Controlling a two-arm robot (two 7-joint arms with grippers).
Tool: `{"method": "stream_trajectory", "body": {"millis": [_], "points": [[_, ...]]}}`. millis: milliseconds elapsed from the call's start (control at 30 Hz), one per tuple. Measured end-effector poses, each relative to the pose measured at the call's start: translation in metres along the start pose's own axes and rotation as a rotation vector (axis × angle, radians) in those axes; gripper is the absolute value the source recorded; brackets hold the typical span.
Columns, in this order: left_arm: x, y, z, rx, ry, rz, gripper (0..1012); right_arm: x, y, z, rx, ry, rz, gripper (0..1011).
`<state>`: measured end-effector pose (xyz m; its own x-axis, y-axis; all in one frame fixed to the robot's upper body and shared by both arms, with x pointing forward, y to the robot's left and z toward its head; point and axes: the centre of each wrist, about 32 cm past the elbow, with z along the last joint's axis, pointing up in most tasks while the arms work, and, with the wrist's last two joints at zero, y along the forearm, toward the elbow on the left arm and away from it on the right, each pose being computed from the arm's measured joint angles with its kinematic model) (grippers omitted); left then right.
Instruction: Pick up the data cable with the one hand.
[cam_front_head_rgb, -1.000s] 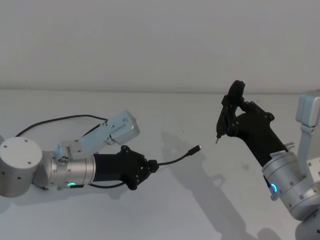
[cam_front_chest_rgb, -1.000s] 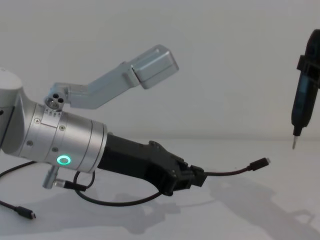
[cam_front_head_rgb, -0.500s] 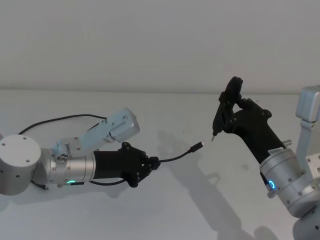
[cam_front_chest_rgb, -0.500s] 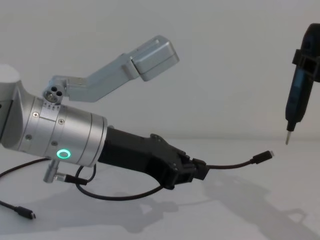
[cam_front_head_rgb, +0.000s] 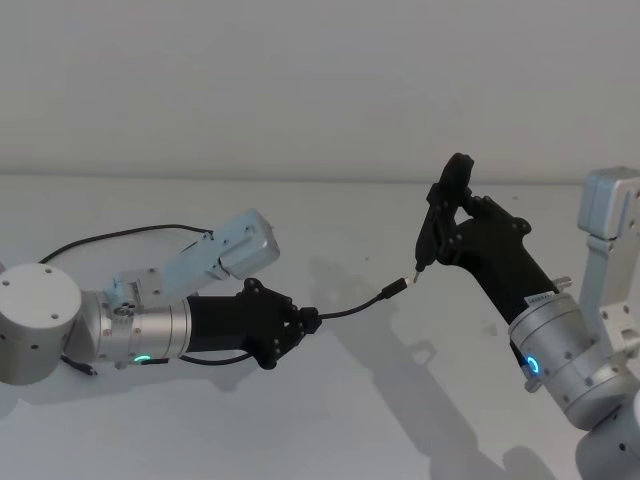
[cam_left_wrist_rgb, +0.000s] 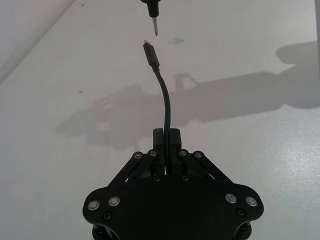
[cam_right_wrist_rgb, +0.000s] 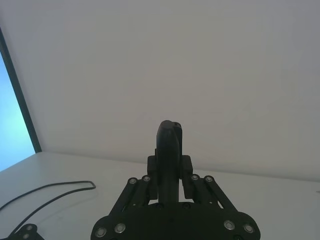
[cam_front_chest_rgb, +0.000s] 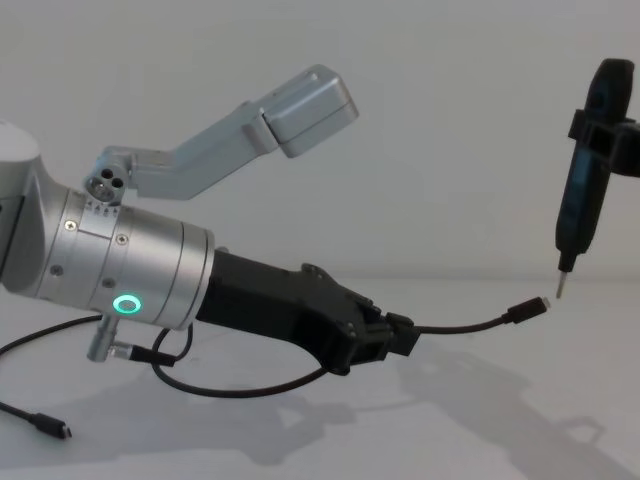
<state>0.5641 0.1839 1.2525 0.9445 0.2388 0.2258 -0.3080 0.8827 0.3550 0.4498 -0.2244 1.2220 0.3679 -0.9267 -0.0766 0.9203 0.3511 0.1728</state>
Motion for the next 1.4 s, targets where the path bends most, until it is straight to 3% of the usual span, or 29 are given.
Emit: {"method": "stream_trajectory", "body": {"millis": [1400], "points": [[-0.0001, 0.0003, 0.0005, -0.002, -0.002, 0.000, 68, 0.0034, 0.0098, -0.0020, -0.010, -0.003, 0.019, 275]]}}
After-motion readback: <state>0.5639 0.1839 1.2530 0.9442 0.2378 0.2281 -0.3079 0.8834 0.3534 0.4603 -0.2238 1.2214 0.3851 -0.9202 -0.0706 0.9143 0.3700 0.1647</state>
